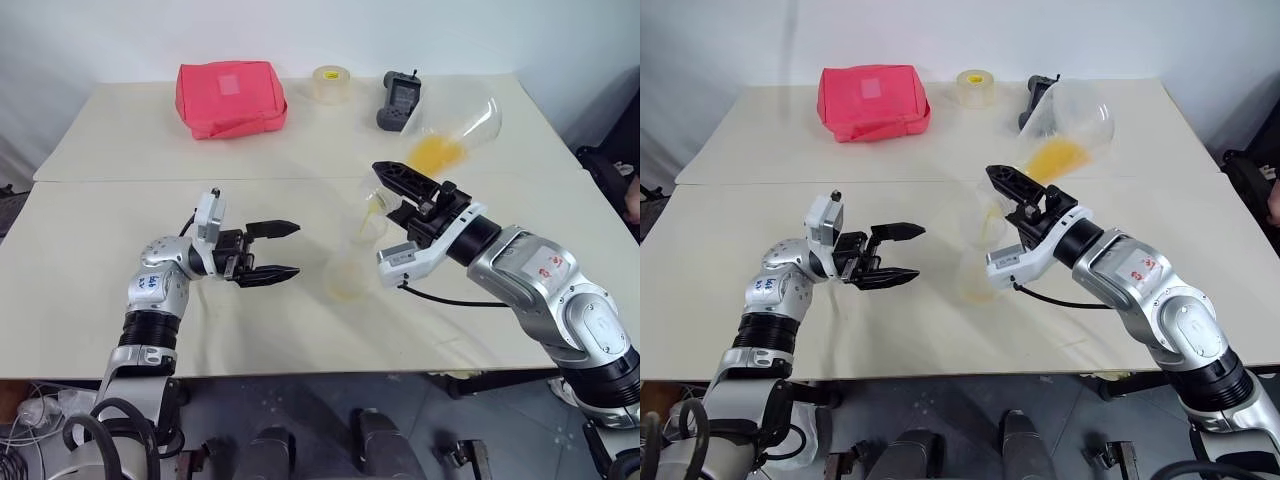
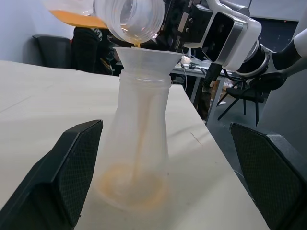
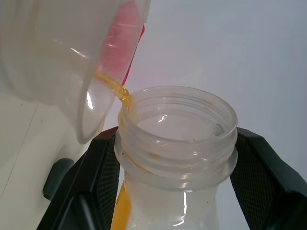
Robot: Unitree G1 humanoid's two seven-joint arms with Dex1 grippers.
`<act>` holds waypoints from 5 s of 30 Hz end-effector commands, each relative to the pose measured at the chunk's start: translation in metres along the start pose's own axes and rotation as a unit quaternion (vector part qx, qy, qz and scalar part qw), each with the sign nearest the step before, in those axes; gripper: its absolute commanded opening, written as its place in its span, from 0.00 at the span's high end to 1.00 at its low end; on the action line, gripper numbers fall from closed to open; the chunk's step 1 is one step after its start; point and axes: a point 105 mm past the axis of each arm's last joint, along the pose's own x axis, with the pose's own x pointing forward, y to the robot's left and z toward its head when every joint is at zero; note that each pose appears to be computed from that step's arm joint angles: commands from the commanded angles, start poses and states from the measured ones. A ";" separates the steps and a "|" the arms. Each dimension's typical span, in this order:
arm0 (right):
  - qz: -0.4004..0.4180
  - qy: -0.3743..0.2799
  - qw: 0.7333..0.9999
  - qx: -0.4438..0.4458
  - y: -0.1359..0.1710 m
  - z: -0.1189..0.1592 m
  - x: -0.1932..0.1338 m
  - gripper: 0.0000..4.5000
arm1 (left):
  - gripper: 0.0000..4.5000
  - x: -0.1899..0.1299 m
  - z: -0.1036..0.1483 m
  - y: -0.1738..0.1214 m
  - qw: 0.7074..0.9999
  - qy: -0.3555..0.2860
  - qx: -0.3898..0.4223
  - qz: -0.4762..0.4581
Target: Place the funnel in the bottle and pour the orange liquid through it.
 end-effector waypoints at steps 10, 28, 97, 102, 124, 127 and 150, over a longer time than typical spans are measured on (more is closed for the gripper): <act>-0.039 0.013 0.999 -0.032 -0.018 -0.009 -0.003 0.38 | 0.00 -0.006 0.014 0.001 1.000 -0.012 0.027 0.009; -0.044 0.008 0.997 -0.056 -0.020 -0.012 0.000 0.38 | 0.00 -0.002 0.017 0.002 0.999 -0.017 0.032 0.011; -0.164 0.154 0.808 0.544 -0.024 -0.063 -0.020 0.38 | 0.00 0.010 0.020 0.028 0.999 0.006 0.037 0.030; -0.215 0.213 0.646 0.701 0.001 -0.106 -0.045 0.38 | 0.00 0.008 0.021 0.040 0.997 0.016 0.028 0.063; -0.220 0.180 0.604 0.745 0.040 -0.097 -0.065 0.01 | 0.00 -0.001 0.020 0.049 0.991 0.041 -0.015 0.127; -0.248 0.167 0.638 0.710 0.019 -0.105 -0.071 0.01 | 0.00 -0.001 0.020 0.037 0.995 0.039 -0.019 0.093; 0.170 0.010 0.611 0.773 0.072 -0.022 -0.181 0.01 | 0.00 -0.059 0.003 0.001 0.991 0.134 -0.001 0.016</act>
